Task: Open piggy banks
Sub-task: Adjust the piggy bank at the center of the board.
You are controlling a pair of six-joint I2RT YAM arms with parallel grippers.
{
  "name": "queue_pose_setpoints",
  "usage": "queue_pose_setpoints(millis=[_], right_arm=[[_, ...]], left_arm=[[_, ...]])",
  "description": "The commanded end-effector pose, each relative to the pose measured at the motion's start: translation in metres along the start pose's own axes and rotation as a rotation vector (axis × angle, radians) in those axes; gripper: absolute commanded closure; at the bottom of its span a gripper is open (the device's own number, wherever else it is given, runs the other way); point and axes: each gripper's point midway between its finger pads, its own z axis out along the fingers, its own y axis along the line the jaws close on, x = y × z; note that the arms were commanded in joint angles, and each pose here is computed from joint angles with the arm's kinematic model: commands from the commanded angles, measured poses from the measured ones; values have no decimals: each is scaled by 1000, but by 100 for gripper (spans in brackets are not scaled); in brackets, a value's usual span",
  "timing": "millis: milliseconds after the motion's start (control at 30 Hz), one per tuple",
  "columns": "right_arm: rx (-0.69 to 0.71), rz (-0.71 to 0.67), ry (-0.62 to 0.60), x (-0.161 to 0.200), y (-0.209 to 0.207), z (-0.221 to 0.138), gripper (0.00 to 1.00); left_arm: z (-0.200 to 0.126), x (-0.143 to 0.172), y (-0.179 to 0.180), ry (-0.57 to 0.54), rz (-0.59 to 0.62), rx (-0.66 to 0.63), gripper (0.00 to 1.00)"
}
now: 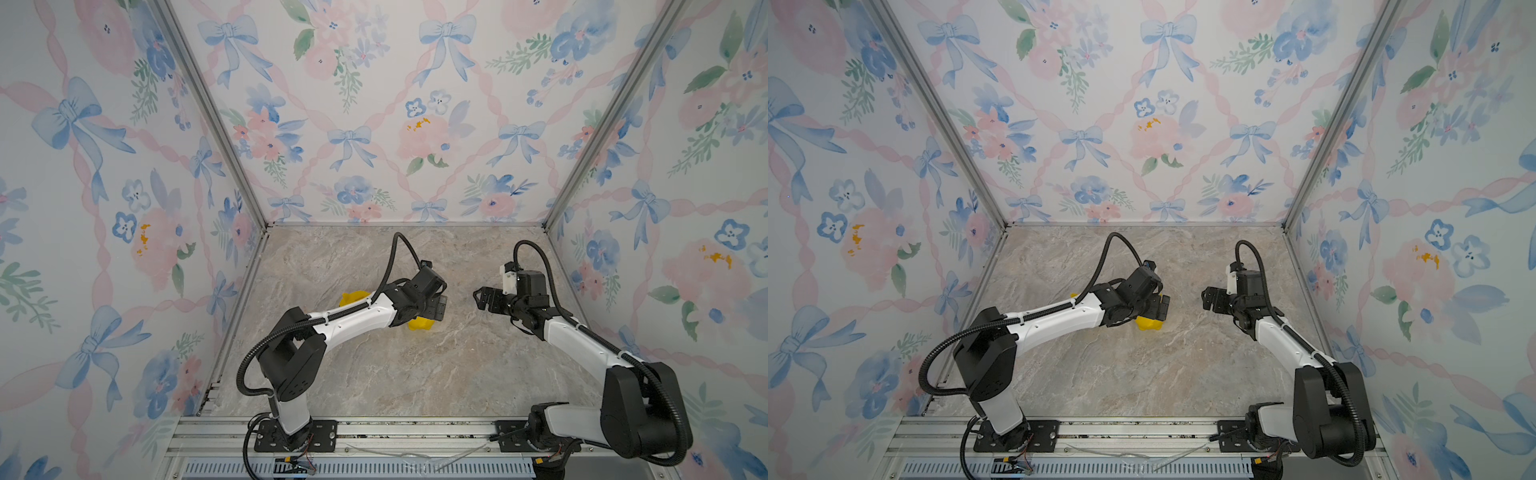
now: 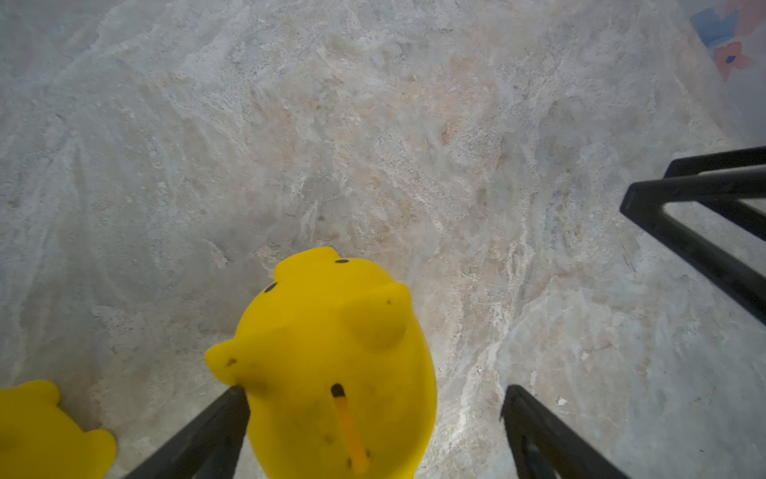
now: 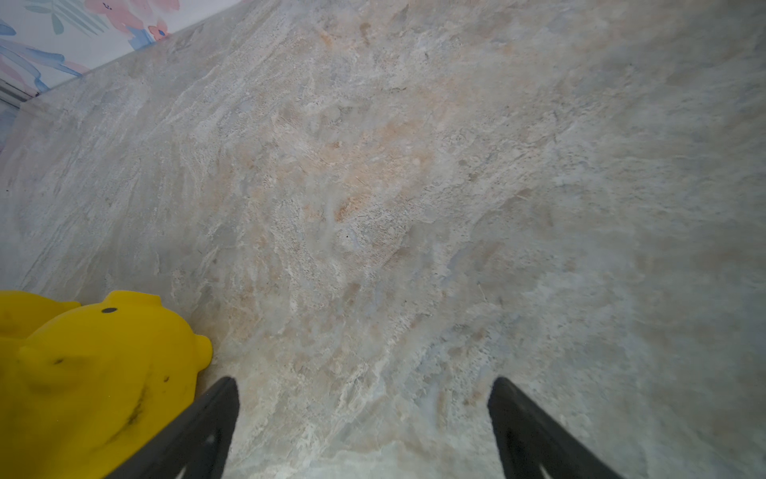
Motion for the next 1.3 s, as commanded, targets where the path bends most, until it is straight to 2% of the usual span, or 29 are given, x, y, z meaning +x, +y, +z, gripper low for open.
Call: queue_pose_setpoints(millis=[0, 300, 600, 1000, 1267], right_arm=[[-42, 10, -41, -8, 8, -6, 4], [-91, 12, -53, -6, 13, -6, 4], [-117, 18, -65, -6, 16, -7, 4], [-128, 14, -75, -7, 18, -8, 4], [-136, 14, -73, -6, 19, -8, 4]], left_arm=[[6, 16, 12, 60, -13, -122, 2], [2, 6, 2, 23, 25, -203, 2], [8, -5, 17, 24, 31, -253, 2], [29, -13, 27, 55, 49, -258, 2], [40, -19, 19, 59, 66, -240, 2]])
